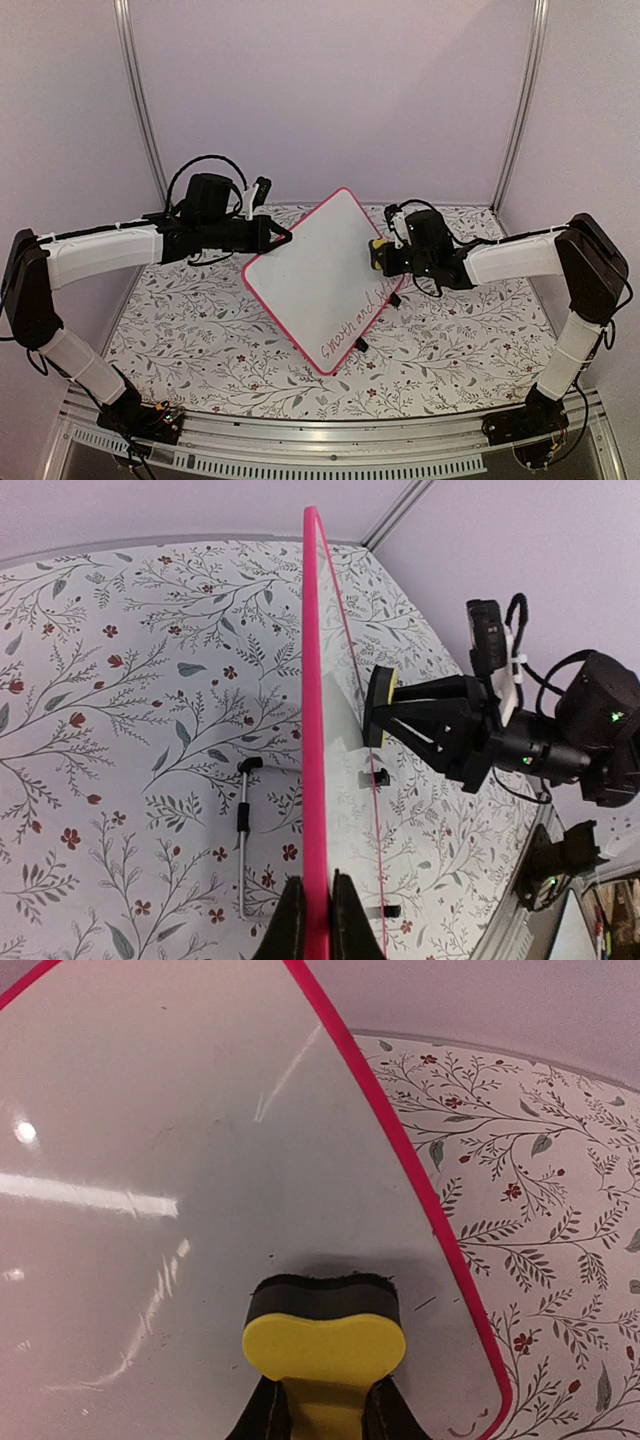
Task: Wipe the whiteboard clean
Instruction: Erase the whiteboard at the center of the board.
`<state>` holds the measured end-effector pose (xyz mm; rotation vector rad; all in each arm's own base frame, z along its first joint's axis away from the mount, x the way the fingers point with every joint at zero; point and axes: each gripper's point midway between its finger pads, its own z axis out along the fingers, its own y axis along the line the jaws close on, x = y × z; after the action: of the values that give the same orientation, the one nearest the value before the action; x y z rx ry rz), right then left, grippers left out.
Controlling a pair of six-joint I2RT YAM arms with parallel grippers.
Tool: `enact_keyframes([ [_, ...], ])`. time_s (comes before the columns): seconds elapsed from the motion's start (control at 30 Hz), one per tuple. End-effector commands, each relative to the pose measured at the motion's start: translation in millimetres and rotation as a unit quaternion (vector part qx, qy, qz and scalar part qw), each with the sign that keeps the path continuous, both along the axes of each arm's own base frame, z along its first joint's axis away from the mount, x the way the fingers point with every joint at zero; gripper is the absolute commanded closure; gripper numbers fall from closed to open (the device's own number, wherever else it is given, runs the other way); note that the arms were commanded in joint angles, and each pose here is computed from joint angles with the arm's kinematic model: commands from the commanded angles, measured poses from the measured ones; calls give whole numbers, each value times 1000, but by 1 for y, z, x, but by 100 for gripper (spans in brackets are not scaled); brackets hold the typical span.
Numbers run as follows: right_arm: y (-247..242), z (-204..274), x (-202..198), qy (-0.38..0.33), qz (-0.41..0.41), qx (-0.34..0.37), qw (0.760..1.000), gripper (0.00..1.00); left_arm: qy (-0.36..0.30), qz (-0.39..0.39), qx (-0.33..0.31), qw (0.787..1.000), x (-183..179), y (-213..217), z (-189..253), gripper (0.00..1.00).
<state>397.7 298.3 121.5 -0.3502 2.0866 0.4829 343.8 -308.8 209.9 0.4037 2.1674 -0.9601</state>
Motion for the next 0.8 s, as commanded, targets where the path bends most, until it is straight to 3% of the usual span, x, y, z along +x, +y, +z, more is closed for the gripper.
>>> enact_keyframes([
  [0.0,-41,-68,-4,88,-16,-130,988,86,8,-47,63,997,-18,-4,-40,100],
  [0.27,-37,-80,7,90,9,-148,985,86,12,-47,65,997,-17,-4,-43,100],
  [0.4,-20,-72,-3,75,39,-131,988,86,10,-46,66,997,-17,-4,-43,100],
  [0.77,15,-72,-41,53,97,-167,980,85,12,-46,66,997,-17,-4,-43,100],
])
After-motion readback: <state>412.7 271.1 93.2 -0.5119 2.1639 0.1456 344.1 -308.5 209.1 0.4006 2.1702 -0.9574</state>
